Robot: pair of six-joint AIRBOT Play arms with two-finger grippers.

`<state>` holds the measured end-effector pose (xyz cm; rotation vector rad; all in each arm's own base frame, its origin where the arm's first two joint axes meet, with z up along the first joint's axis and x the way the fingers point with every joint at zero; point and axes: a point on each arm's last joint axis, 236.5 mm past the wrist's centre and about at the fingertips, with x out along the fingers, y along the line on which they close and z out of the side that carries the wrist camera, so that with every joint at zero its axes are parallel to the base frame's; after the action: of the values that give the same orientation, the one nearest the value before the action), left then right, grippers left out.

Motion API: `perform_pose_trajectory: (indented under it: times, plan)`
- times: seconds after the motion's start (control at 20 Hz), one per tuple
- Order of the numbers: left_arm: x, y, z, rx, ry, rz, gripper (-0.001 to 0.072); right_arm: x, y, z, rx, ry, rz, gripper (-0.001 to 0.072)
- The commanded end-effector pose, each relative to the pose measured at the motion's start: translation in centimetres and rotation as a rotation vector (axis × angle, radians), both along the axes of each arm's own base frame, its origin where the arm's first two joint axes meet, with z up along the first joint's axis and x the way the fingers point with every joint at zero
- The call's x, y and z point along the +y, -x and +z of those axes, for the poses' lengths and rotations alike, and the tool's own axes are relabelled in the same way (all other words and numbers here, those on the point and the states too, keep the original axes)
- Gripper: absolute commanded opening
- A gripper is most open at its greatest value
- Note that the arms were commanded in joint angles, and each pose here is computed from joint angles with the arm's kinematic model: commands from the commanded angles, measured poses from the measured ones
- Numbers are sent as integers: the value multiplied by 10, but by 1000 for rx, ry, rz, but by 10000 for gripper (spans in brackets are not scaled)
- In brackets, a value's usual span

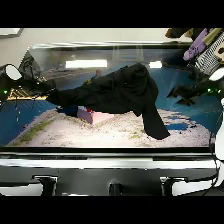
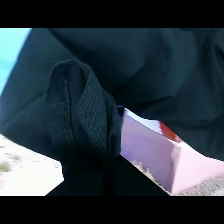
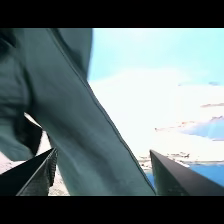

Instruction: Fold the clothes and pants, and hang the long-sleeved shirts on hangers.

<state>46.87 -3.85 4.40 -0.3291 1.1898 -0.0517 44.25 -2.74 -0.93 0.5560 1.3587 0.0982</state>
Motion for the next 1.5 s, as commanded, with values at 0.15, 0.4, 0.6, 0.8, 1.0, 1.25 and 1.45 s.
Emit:
perform_pose_trajectory:
  times: [0.15, 0.4, 0.6, 0.8, 1.0, 1.25, 1.45]
  plan:
    - [-9, 0, -6, 19, 37, -11, 21, 40, 18, -78, 101, -155, 44, 656]
    - [-9, 0, -6, 19, 37, -11, 22, 84, 21, -95, 136, -198, 127, 631]
    - [-9, 0, -3, 12, 37, -11, 23, 98, 6, -70, 43, -165, 157, 32]
    - [-6, -21, 59, -138, 26, -13, 21, 58, -64, 95, -378, 50, 80, 30]
    - [20, -29, 223, -491, -51, 17, 21, -8, -43, 356, -913, 377, -149, 30]
    - [95, 81, 401, -901, -216, 314, 21, -60, 142, 564, -1386, 680, -481, 31]
    - [146, 213, 455, -1056, -359, 577, 21, -85, 289, 615, -1524, 841, -704, 31]
